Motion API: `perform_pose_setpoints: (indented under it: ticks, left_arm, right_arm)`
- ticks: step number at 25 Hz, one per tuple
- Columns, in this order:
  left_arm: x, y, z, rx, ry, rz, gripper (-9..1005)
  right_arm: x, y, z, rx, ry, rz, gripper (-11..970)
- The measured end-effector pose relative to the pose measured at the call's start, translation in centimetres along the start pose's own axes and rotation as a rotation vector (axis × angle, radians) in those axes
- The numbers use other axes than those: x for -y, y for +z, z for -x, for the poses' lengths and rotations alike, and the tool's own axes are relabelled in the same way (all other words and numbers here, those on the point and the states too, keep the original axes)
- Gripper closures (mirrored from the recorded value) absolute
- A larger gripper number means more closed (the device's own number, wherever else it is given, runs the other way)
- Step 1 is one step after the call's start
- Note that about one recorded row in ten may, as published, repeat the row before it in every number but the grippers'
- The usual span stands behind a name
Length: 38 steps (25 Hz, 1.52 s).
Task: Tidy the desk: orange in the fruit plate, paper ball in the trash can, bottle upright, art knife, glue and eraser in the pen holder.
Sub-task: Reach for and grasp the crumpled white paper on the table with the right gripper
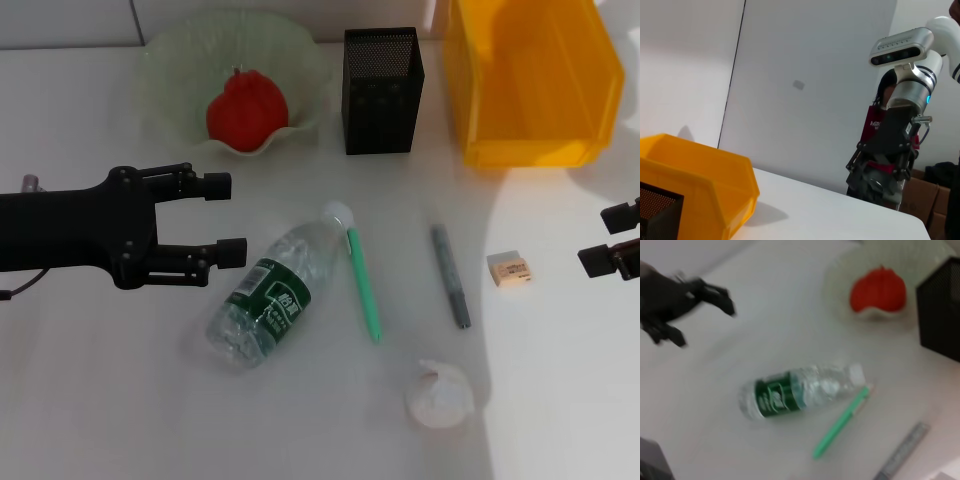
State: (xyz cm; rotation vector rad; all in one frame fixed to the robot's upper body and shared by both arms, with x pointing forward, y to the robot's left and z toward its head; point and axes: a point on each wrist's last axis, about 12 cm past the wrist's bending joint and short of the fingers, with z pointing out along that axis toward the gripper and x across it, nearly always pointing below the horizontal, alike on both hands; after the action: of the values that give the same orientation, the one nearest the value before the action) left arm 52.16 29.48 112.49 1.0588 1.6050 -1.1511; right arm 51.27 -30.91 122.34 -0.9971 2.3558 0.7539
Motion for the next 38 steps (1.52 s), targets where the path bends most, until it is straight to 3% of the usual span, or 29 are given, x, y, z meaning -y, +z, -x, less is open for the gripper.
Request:
perform_pose_setpoints:
  ticks: [5, 8, 17, 22, 28, 38]
  left_arm:
    - [-0.1, 0.0, 0.0, -0.001, 0.0, 0.009, 155]
    - [-0.1, 0.1, -0.1, 0.001, 0.0, 0.01, 155]
    - [-0.2, 0.2, -0.3, -0.006, -0.006, 0.019, 155]
    - [-0.2, 0.3, -0.3, -0.015, -0.01, 0.013, 155]
    - [-0.1, -0.2, -0.3, -0.02, -0.02, 0.019, 155]
    - [0.0, -0.3, -0.6, -0.029, -0.03, 0.018, 154]
  right_arm:
    - [0.4, 1.7, 1.8, -0.093, -0.023, -0.056, 209]
    - [0.8, 4.5, 3.4, -0.177, -0.06, -0.112, 209]
    - [0.6, 9.7, 5.2, -0.335, -0.133, -0.075, 209]
    - [-0.9, 11.1, 5.8, -0.384, -0.208, -0.038, 208]
    - [-3.5, 12.0, 5.8, -0.413, -0.31, 0.086, 208]
    - [-5.6, 14.4, 5.4, -0.502, -0.416, 0.148, 212]
